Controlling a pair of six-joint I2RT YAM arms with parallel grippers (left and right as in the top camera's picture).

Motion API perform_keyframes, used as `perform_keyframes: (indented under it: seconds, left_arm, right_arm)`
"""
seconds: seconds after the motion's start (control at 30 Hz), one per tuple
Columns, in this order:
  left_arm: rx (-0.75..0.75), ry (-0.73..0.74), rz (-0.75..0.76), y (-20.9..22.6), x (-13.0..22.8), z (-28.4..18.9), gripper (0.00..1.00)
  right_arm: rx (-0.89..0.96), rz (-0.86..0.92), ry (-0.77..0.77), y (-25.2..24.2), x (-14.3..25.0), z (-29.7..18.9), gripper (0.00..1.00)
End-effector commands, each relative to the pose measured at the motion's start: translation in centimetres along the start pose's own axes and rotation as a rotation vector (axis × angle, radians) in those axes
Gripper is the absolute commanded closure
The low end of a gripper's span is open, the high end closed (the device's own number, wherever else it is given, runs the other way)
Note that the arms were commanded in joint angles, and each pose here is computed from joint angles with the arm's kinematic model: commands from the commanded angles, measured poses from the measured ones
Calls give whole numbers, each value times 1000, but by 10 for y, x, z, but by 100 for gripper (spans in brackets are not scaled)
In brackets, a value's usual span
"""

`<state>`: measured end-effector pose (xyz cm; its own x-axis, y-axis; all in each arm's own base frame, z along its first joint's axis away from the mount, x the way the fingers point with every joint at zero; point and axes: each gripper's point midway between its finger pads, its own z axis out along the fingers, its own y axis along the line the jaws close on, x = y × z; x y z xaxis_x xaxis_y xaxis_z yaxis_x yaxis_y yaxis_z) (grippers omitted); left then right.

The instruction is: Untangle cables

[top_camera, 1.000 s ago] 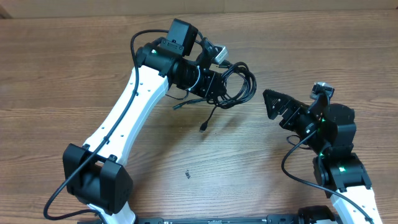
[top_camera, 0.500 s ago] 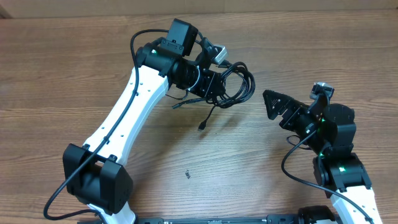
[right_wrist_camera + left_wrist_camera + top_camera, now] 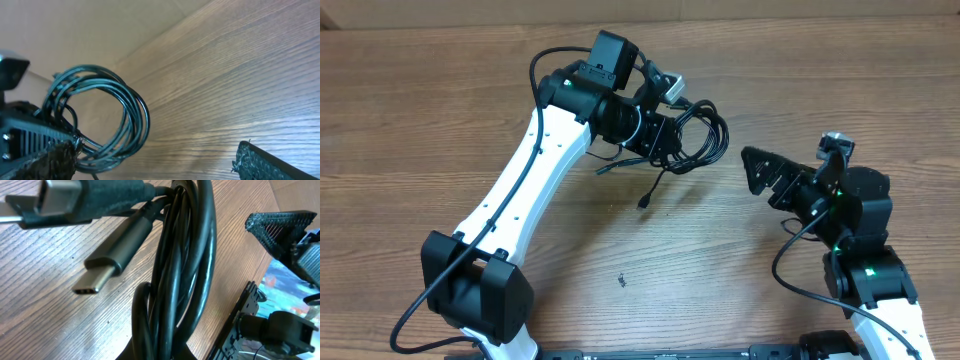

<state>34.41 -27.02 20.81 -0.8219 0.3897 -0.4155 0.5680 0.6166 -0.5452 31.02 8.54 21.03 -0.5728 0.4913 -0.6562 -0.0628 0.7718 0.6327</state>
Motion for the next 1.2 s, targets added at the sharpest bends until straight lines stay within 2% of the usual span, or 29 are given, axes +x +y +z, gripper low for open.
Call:
perform_keyframes:
  seconds: [0.0, 0.13, 0.33, 0.43, 0.5, 0.57, 0.6, 0.67, 0.87, 0.9, 0.97, 1.07, 1.1, 1.17]
  left_arm:
    - [6, -20, 100, -13, -3, -11, 96]
    - [8, 12, 167, -13, 6, -11, 96]
    - [46, 21, 177, -19, 9, -11, 96]
    - [145, 31, 212, -36, 16, -13, 96]
    - [187, 23, 214, -44, 15, -14, 96]
    - [222, 15, 216, -50, 14, -15, 96]
    - [248, 11, 218, -54, 13, -16, 96]
    - [255, 15, 222, -58, 14, -14, 96]
    - [265, 13, 293, -75, 13, -3, 96]
    - [265, 10, 297, -76, 12, -3, 96]
    - [265, 6, 301, -76, 11, -3, 96]
    - [257, -5, 301, -73, 8, -3, 96]
    - [226, -7, 283, -68, 5, -2, 96]
    - [69, -9, 182, -42, -1, 2, 96]
  right_arm:
    - [-24, -104, 4, 8, -4, 1, 0]
    - [-55, -175, 22, 13, -1, 0, 2]
    - [-86, -269, 61, 16, 9, 0, 6]
    - [-82, -302, 68, 14, 11, 0, 13]
    - [-82, -307, 66, 15, 10, 0, 21]
    - [-83, -308, 64, 15, 10, 0, 22]
    - [-84, -308, 63, 15, 10, 0, 33]
    - [-85, -309, 61, 15, 9, 0, 41]
    - [-87, -310, 58, 16, 8, 0, 48]
    - [-87, -310, 59, 16, 9, 0, 52]
    - [-87, -310, 58, 16, 8, 0, 68]
    - [-87, -310, 58, 16, 8, 0, 75]
    - [-87, -310, 58, 16, 9, 0, 78]
    - [-87, -309, 59, 16, 9, 0, 84]
